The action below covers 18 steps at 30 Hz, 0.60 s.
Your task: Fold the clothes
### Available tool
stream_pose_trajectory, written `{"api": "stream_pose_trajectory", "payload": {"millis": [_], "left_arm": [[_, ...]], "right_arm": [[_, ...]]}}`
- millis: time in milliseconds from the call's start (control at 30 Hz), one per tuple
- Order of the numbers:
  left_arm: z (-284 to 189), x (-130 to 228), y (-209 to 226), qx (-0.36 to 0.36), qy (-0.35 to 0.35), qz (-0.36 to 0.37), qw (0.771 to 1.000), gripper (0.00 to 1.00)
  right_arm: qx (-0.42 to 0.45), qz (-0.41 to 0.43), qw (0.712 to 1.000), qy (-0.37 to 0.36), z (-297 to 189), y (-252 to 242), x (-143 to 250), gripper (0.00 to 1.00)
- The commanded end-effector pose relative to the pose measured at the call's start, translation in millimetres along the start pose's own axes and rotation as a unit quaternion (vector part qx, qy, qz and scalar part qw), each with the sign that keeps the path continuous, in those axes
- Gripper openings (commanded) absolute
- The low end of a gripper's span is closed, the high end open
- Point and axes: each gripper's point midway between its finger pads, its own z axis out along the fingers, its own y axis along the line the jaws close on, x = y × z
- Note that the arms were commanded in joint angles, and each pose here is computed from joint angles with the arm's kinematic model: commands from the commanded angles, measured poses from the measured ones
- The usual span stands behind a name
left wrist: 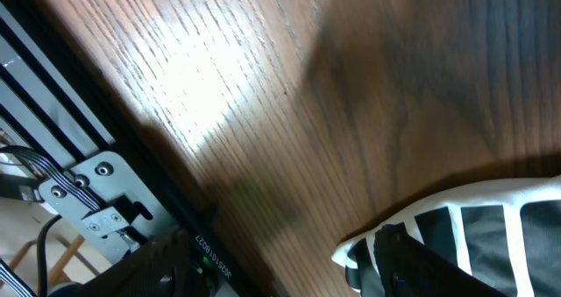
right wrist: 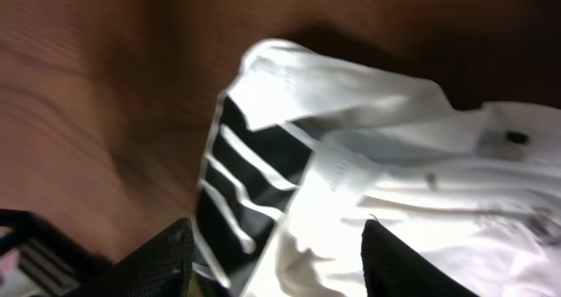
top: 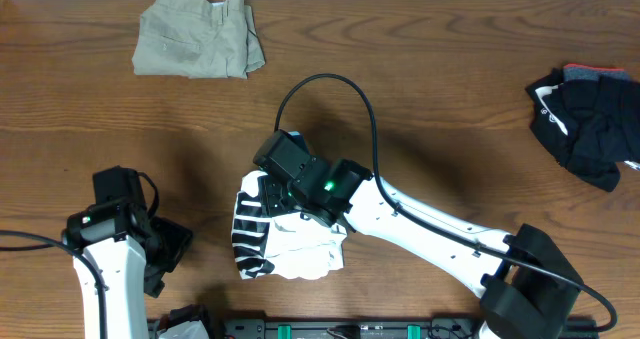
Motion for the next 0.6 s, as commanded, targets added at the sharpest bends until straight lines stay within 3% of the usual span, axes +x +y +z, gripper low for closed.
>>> {"api": "stream_pose_trajectory", "payload": {"millis": [0, 567], "left_arm": [[-6, -6, 2, 0.003, -0.011, -0.004, 1.000, 0.70], [-6, -5, 1, 0.004, -0.007, -0.003, 1.000, 0.70]], "right_arm": [[0.022, -0.013, 1.000, 0.000, 8, -6, 2, 0.59], [0.126, -0.050, 0.988, 0.074, 38, -8, 15, 0.63]]}}
